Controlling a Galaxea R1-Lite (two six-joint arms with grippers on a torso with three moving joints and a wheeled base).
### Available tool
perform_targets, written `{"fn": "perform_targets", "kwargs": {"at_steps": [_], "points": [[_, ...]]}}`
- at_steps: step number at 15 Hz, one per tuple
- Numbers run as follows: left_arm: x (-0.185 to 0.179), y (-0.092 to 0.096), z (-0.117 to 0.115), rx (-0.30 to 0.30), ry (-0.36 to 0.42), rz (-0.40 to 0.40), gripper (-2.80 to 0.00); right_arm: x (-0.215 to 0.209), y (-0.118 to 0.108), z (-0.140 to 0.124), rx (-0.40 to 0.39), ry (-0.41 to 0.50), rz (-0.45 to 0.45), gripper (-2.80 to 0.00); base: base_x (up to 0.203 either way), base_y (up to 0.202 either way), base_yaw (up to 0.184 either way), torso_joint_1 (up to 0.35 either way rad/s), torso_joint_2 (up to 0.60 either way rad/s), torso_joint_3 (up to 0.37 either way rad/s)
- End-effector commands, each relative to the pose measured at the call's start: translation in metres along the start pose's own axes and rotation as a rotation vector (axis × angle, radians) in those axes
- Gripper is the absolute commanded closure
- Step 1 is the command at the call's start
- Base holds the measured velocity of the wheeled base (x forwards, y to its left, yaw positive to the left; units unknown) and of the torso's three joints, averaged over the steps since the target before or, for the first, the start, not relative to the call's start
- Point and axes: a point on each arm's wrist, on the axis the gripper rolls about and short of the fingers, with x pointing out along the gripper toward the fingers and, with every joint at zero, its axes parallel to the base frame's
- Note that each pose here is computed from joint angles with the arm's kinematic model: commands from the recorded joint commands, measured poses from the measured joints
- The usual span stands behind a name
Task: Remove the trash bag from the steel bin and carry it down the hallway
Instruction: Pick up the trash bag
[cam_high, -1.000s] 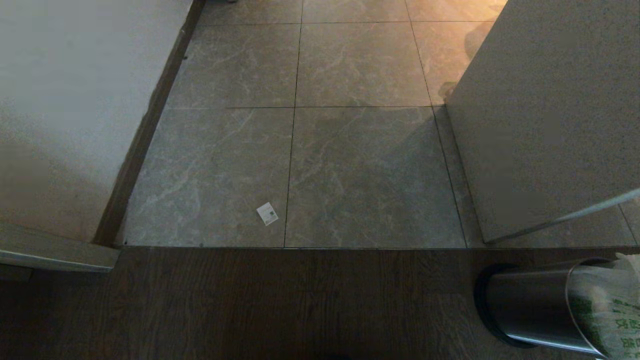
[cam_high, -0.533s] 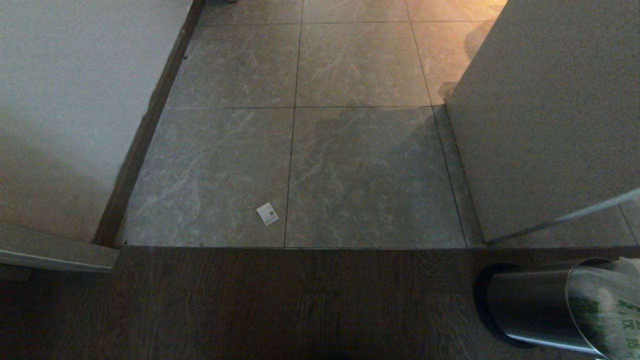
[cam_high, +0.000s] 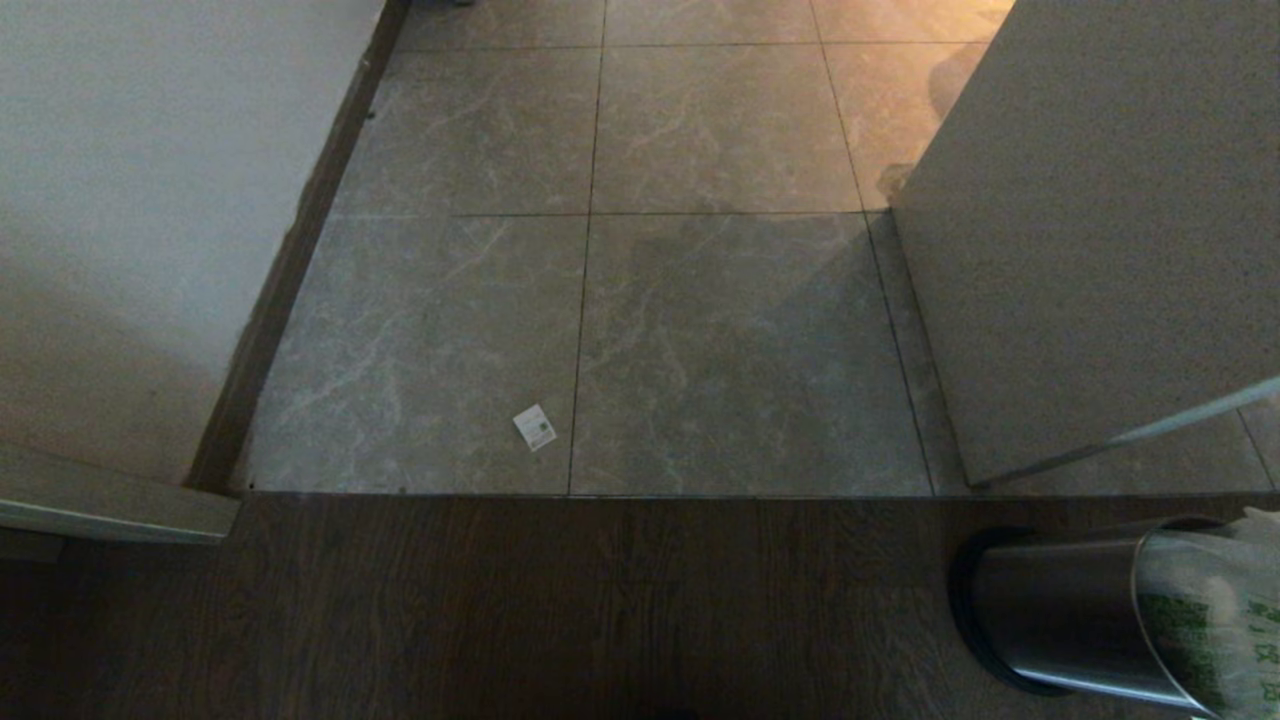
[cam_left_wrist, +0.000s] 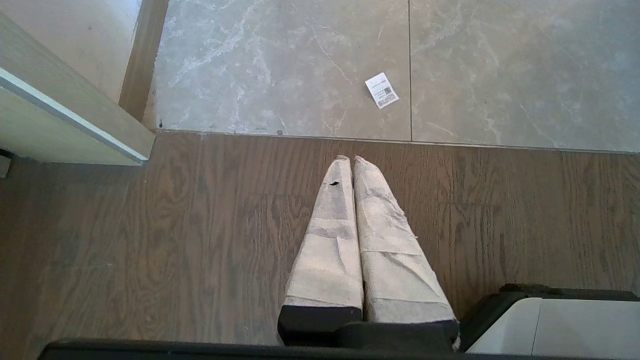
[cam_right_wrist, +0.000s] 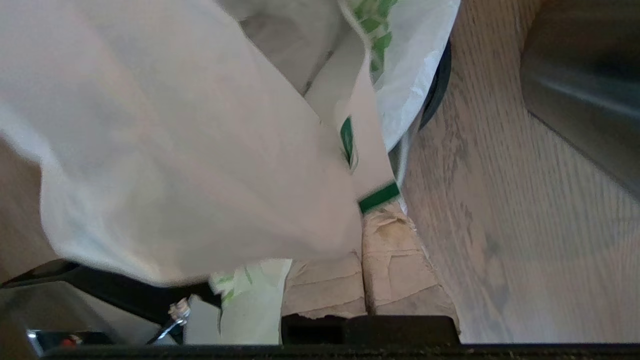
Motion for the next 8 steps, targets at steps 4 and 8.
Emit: {"fn": "perform_targets", "kwargs": {"at_steps": [4,8], "points": [[0.0,0.0,0.0,0.0,-0.001,0.001,0.0,-0.051,0.069,0.04,-0.108,-0.047,-0.052,0.0,0.0,0.0,0.0,0.0,0.0,0.0],[0.0,0.0,0.0,0.0,-0.001,0.001,0.0,-0.086,0.149,0.037,-0.216,-0.038,-0.053,0.0,0.0,0.0,0.0,0.0,0.0,0.0]]}}
